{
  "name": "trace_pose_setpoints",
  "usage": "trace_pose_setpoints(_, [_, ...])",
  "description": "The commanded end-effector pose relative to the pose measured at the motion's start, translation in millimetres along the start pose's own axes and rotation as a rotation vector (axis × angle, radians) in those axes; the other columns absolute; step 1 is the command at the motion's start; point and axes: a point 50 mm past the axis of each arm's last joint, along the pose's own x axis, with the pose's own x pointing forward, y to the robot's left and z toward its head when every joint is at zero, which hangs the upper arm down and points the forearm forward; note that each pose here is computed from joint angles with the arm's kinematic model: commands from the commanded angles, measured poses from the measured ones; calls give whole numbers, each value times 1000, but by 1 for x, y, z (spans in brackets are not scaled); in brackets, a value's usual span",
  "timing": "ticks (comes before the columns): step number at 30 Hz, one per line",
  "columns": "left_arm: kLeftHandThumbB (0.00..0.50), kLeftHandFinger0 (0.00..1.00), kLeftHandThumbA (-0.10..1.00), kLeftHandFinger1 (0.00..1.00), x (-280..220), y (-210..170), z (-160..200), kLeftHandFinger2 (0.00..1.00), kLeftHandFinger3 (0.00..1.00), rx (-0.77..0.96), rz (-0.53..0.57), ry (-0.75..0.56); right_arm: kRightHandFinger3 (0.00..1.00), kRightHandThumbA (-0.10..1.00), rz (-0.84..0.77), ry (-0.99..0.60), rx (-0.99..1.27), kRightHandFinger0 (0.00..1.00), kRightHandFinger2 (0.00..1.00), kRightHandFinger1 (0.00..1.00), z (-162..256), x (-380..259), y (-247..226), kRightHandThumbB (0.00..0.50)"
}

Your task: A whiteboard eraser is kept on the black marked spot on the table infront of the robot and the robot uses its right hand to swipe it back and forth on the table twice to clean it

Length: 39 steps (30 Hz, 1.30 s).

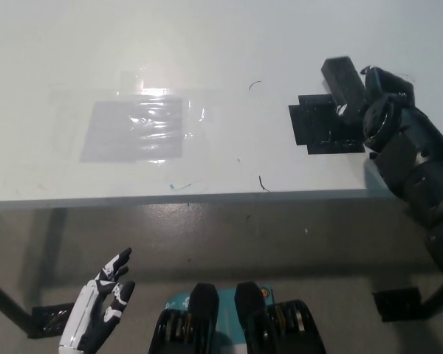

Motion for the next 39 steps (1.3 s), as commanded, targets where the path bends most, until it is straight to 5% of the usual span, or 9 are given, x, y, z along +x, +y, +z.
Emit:
trace_pose_setpoints(1, [442, 1000, 815, 1000, 8, 7, 11, 1000, 1000, 33, -19, -59, 824, 29, -181, -95, 13, 0, 52, 5, 27, 1, -50, 246])
trace_pose_setpoints(7, [441, 1000, 819, 1000, 8, 6, 11, 1000, 1000, 43, -20, -55, 572, 46, -106, -100, -28, 0, 76, 0, 22, 1, -30, 210])
trace_pose_setpoints(11, [437, 1000, 826, 1000, 4, 5, 9, 1000, 1000, 46, -19, -48, 752, 63, -59, -92, -40, 0, 105, 0, 11, -4, 5, 198])
trace_pose_setpoints(14, [434, 1000, 827, 1000, -5, 4, 6, 1000, 1000, 44, -18, -36, 845, 74, 7, -71, -45, 144, 300, 157, -2, -7, 31, 174])
trace_pose_setpoints(17, [432, 1000, 824, 1000, -9, 3, 3, 1000, 1000, 36, -17, -27, 905, 97, 55, -50, -52, 11, 234, 54, -12, -10, 48, 193])
trace_pose_setpoints(25, [416, 1000, 817, 1000, -16, 2, 0, 1000, 1000, 31, -21, -16, 461, 91, 125, -40, -57, 0, 23, 13, -32, -19, 83, 135])
trace_pose_setpoints(31, [416, 1000, 807, 1000, -22, 2, -3, 1000, 1000, 26, -27, 1, 612, 167, 162, -93, -68, 62, 193, 140, -2, -28, 96, 142])
trace_pose_setpoints(33, [416, 1000, 808, 1000, -23, 2, -3, 1000, 1000, 29, -28, 4, 852, 167, 166, -108, -75, 124, 291, 195, 18, -32, 98, 147])
trace_pose_setpoints(39, [408, 1000, 800, 1000, -21, 2, -4, 1000, 1000, 26, -27, -3, 496, 67, 173, -246, -5, 0, 76, 3, 92, -55, 101, 151])
